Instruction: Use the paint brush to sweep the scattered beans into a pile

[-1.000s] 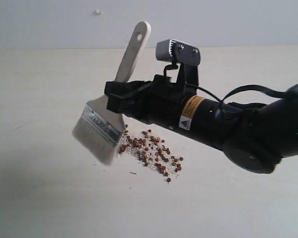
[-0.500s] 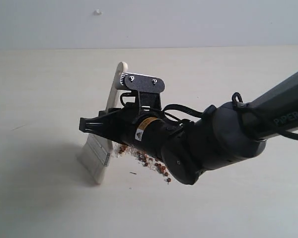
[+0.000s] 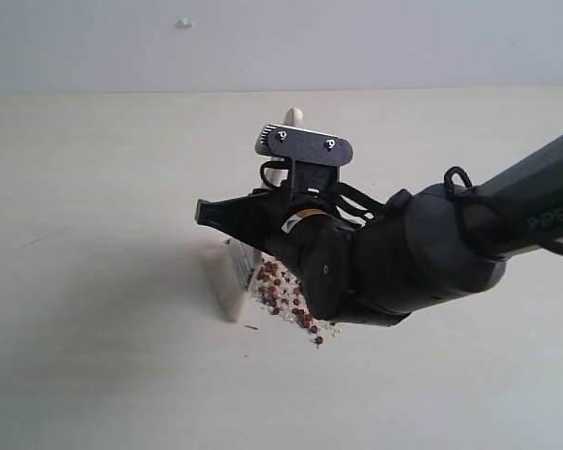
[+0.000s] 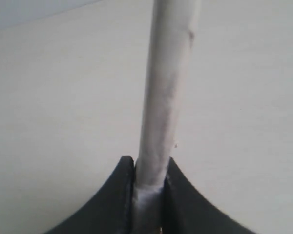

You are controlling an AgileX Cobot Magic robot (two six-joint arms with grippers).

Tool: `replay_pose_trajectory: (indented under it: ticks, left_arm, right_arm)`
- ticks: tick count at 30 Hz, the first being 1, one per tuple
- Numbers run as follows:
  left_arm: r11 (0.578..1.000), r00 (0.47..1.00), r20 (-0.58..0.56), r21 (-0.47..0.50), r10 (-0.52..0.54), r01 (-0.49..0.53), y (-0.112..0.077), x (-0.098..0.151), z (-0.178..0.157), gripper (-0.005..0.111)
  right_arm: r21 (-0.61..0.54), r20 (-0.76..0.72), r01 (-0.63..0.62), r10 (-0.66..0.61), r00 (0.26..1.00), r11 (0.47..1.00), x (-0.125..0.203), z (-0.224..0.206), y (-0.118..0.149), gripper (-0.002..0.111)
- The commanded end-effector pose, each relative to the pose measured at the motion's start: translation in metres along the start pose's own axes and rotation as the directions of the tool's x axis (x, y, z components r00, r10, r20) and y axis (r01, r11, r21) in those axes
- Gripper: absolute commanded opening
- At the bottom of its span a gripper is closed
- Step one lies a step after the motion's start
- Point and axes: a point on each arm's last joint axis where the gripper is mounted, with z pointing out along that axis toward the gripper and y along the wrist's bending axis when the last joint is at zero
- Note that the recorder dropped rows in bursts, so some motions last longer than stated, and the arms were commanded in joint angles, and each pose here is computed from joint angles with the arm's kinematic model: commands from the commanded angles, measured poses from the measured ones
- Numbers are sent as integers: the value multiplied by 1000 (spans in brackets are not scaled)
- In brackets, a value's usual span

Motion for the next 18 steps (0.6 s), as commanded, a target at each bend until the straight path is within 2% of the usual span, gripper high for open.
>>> replay_pose_trajectory:
  ticks: [1, 7, 14, 18]
  left_arm:
    - [1000, 1000, 9, 9, 0, 0, -1, -1, -1, 0]
    - [1000, 1000, 9, 9, 0, 0, -1, -1, -1, 0]
    - [1000, 1000, 9, 9, 0, 0, -1, -1, -1, 0]
    - [1000, 1000, 9, 9, 0, 0, -1, -1, -1, 0]
  right_arm:
    - [73, -27, 45, -43, 999, 996, -1, -4, -6, 0]
    - [6, -8, 20, -20, 1000, 1000, -12, -19, 10, 0]
    - [-95, 98, -11, 21, 995, 995, -35, -41, 39, 0]
    - [-91, 149, -68, 81, 986, 994, -47, -37, 48, 0]
